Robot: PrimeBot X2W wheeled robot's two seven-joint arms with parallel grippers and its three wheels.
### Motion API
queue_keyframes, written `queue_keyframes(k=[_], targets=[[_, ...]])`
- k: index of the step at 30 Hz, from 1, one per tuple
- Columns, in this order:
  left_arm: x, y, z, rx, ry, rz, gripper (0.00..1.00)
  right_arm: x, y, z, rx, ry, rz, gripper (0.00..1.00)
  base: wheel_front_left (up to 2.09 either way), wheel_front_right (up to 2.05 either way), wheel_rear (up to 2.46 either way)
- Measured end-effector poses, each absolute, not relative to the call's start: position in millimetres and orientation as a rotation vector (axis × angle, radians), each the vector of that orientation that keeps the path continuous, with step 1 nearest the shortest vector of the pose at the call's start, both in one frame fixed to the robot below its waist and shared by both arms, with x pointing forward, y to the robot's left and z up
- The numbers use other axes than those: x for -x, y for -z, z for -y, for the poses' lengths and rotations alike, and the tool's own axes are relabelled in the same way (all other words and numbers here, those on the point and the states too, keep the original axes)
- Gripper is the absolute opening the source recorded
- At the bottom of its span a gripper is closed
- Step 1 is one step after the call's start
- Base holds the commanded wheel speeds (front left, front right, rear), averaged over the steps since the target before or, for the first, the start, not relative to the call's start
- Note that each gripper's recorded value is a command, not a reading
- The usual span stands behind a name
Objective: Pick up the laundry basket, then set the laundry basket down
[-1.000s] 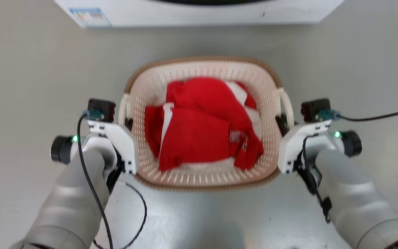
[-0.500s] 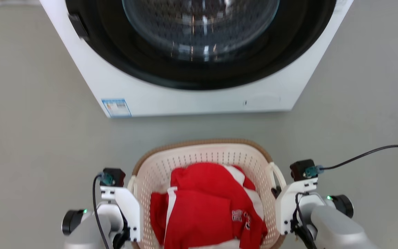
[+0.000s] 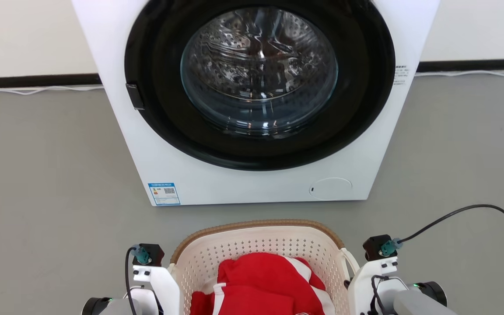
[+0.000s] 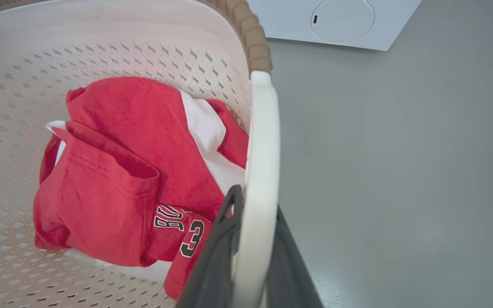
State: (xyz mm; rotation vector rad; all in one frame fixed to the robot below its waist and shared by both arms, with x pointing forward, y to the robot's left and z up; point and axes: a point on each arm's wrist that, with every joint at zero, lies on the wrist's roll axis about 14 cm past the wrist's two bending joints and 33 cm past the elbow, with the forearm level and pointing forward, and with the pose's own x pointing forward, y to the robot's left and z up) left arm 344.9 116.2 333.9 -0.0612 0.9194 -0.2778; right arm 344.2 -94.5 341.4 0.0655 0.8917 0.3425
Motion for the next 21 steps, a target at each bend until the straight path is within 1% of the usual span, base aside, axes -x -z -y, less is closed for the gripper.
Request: queue_keyframes(k=[21], targets=[[-327.0,-334.4,-121.6,0.073,0.277,-0.978,0.00,-334.2,-345.6,83.9,-0.068,-0.372,-0.933,0.00,0.00,0.00,0.00]])
